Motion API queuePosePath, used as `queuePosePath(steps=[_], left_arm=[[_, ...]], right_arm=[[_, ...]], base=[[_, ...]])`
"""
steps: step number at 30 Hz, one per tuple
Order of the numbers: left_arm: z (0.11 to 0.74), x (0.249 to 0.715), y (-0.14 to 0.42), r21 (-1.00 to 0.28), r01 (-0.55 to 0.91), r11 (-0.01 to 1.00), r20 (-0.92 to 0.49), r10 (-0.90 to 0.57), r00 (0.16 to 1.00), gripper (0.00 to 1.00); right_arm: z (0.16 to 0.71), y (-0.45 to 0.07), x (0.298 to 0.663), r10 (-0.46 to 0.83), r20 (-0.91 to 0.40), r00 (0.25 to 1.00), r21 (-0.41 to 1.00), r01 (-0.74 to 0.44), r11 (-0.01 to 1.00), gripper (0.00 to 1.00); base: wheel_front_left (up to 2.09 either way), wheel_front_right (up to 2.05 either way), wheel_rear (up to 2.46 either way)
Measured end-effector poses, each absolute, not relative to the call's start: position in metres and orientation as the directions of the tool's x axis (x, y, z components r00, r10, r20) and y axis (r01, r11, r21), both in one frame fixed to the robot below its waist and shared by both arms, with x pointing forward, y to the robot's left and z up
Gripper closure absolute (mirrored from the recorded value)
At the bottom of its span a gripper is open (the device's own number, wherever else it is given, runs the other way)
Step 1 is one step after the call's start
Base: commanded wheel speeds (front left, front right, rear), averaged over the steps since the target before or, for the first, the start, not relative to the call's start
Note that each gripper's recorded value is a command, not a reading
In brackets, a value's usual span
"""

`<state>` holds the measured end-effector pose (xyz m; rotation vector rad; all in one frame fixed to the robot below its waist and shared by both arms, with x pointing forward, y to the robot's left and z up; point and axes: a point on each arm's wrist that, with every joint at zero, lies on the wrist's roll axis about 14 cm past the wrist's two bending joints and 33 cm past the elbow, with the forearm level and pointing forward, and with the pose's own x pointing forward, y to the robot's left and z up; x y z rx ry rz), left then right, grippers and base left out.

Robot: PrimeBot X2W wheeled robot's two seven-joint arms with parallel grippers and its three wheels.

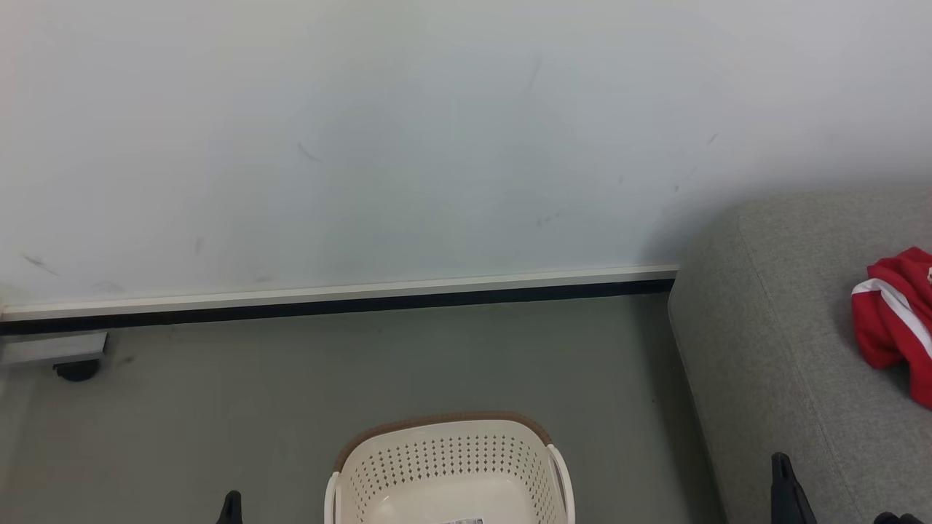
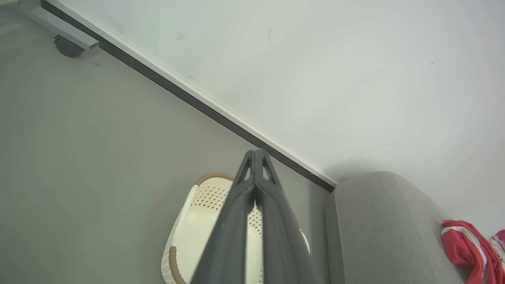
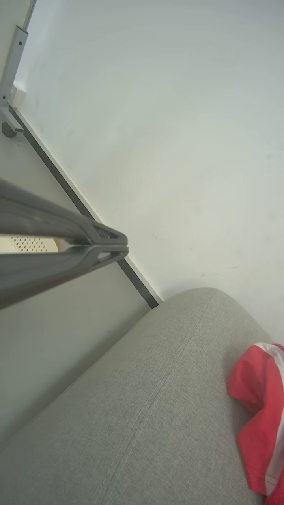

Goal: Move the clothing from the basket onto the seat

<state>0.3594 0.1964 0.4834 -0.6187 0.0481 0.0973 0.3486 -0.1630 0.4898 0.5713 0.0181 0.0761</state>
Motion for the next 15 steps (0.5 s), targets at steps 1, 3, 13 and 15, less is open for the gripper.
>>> queuePosePath(steps=[1,3,13,15], left_arm=[[0.484,0.36,0.196,-0.592,-0.107,0.799,-0.076,0.077,0.994,1.0],[0.484,0.362,0.196,-0.615,-0.107,0.781,-0.077,0.075,0.994,1.0],[0.484,0.366,0.194,-0.716,-0.102,0.691,-0.089,0.054,0.995,1.0],[0.485,0.368,0.193,-0.736,-0.1,0.669,-0.089,0.051,0.995,1.0]], right_arm=[[0.491,-0.164,0.35,0.073,0.007,0.997,0.555,-0.065,0.83,1.0],[0.493,-0.166,0.351,0.066,0.01,0.998,0.579,-0.059,0.813,1.0],[0.492,-0.176,0.352,0.031,-0.003,1.0,0.692,-0.02,0.722,1.0],[0.492,-0.178,0.352,0.025,-0.006,1.0,0.711,-0.014,0.703,1.0]], base=[[0.0,0.0,0.0],[0.0,0.0,0.0],[0.0,0.0,0.0],[0.0,0.0,0.0]])
